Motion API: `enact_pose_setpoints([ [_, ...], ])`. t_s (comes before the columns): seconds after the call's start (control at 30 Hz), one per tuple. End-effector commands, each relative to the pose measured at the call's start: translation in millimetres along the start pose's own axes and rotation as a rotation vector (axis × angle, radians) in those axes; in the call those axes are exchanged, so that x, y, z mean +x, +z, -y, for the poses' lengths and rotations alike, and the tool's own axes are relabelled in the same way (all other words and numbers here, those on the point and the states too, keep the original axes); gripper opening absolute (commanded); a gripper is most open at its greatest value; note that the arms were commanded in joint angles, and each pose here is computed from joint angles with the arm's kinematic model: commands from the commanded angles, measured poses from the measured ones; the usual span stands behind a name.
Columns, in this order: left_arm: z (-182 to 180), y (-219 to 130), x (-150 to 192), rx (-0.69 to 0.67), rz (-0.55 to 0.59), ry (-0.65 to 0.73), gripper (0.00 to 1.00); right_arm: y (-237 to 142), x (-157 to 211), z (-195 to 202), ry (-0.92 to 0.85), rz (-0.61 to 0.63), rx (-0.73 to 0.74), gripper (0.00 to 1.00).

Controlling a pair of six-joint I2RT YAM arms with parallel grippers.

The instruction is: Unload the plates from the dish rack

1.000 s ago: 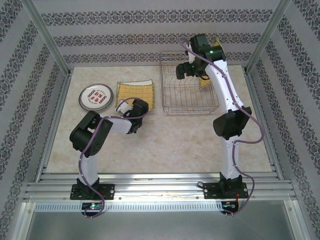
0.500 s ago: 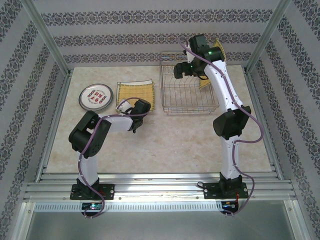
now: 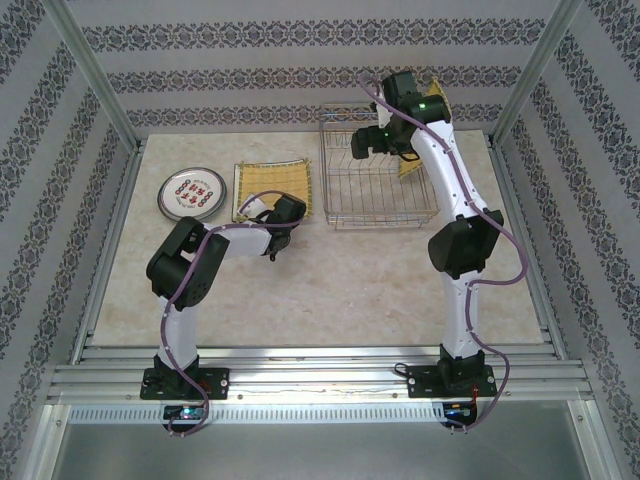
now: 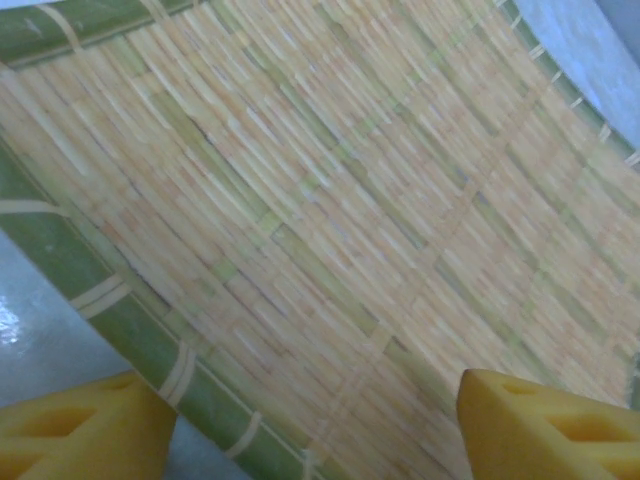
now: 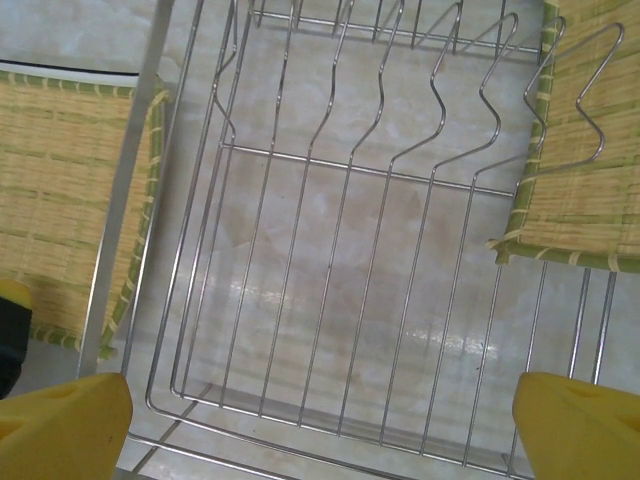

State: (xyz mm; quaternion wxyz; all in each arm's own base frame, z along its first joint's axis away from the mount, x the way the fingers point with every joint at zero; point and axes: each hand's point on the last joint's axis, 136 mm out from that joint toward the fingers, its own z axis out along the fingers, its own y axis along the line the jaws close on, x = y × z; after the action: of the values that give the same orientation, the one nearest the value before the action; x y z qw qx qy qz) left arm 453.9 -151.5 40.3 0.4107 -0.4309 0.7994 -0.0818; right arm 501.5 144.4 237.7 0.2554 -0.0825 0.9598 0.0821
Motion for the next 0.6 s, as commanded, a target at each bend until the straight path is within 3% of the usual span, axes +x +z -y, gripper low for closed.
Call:
enact_pose_setpoints([
  [0.0,-14.4,-12.7,-17.6,-0.063,0.026,0.115,0.83,-23.3,-5.5,3.3,0.009,0.045,-0.001,0.98],
  [0.1,-7.6,-33.0,-41.0,-0.069,0.063,0.242,0.99,-32.0,-6.8,9.7,0.009,0.062,0.017,0.98],
  [0.27,17.1,-75.9,-88.3,-0.009,0.117,0.489,1.0,-48.9,-15.1,32.9,0.049,0.108,0.067,0.98],
  [0.37,28.0,-96.4,-115.3,0.056,0.092,0.64,1.0,-57.8,-24.7,59.1,0.091,0.149,0.143,0.98],
  [0.57,18.6,-105.3,-166.1,0.121,-0.121,0.76,1.0,-62.9,-39.0,127.0,0.174,0.204,0.374,0.98],
])
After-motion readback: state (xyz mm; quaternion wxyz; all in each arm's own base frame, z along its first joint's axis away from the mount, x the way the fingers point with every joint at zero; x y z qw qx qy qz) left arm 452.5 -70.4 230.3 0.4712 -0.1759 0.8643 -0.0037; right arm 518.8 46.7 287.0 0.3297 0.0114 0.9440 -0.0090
